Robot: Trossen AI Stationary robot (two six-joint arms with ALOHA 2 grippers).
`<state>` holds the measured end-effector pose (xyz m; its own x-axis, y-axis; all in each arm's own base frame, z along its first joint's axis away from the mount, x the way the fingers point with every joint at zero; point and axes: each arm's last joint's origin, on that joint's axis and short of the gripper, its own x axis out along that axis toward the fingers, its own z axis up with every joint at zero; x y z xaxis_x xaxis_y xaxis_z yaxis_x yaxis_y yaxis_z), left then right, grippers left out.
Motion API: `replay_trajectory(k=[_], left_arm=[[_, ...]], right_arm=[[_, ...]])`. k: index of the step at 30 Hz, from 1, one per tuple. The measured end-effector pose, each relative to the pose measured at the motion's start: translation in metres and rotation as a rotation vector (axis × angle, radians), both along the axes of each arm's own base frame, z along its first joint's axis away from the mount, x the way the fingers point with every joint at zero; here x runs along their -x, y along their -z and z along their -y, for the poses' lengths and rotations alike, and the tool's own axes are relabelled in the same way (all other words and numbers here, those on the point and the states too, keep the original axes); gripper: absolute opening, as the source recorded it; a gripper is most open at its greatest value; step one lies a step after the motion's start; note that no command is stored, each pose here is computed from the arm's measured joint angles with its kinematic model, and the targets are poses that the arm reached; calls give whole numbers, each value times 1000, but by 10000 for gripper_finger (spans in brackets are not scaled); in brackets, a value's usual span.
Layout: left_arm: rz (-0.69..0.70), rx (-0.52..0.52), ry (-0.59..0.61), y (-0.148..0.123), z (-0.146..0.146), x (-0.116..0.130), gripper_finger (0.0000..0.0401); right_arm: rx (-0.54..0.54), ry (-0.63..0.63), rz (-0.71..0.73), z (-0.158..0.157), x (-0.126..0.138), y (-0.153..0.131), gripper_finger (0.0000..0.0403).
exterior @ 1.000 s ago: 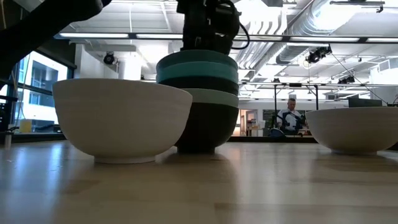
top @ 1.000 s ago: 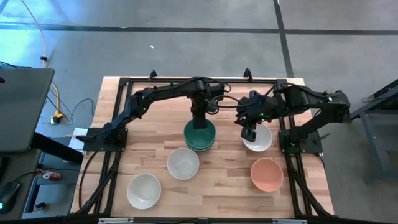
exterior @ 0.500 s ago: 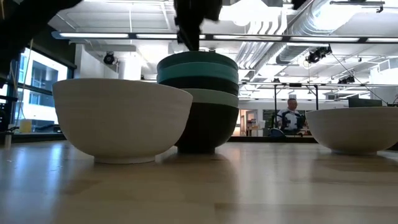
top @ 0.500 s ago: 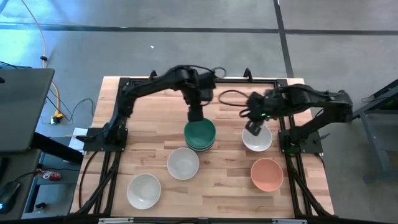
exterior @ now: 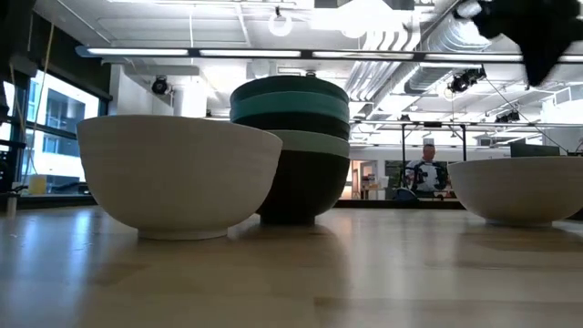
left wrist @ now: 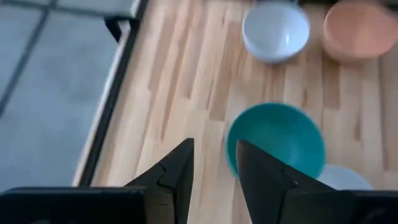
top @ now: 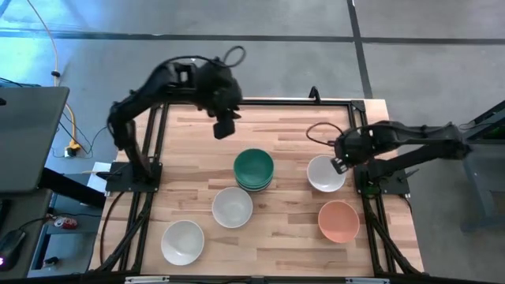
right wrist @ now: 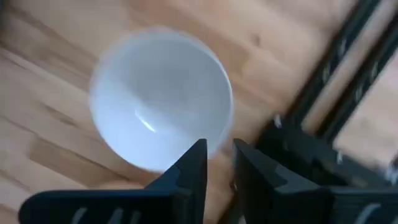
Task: Nest bowls inside each other
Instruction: Stack the top right white bowl on top of the green bowl
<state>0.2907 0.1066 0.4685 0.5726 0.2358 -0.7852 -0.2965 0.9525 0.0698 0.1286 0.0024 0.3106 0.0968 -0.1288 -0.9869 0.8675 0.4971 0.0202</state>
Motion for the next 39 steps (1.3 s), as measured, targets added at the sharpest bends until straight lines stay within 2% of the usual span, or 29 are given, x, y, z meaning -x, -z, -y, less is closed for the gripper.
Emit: replay_trajectory(k=[5, 11, 19, 26, 33, 39], left_arm=[[67, -30, -33, -17, 5, 21, 110], [88, -40, -45, -24, 8, 29, 110], [72, -32, -28, -23, 13, 29, 110], [66, -28, -28, -22, 14, 30, 110], [64, -28, -28, -22, 14, 30, 110], [62, -29, -26, -22, 14, 30, 110]], right_arm=[[-79, 37, -79, 0, 10, 33, 63], [-98, 30, -96, 0, 6, 55, 63], [-105, 51, -126, 3, 8, 71, 63], [-114, 58, -88, 9, 4, 84, 63], [-83, 81, -84, 19, 4, 85, 63], [-71, 73, -17, 29, -1, 84, 63]])
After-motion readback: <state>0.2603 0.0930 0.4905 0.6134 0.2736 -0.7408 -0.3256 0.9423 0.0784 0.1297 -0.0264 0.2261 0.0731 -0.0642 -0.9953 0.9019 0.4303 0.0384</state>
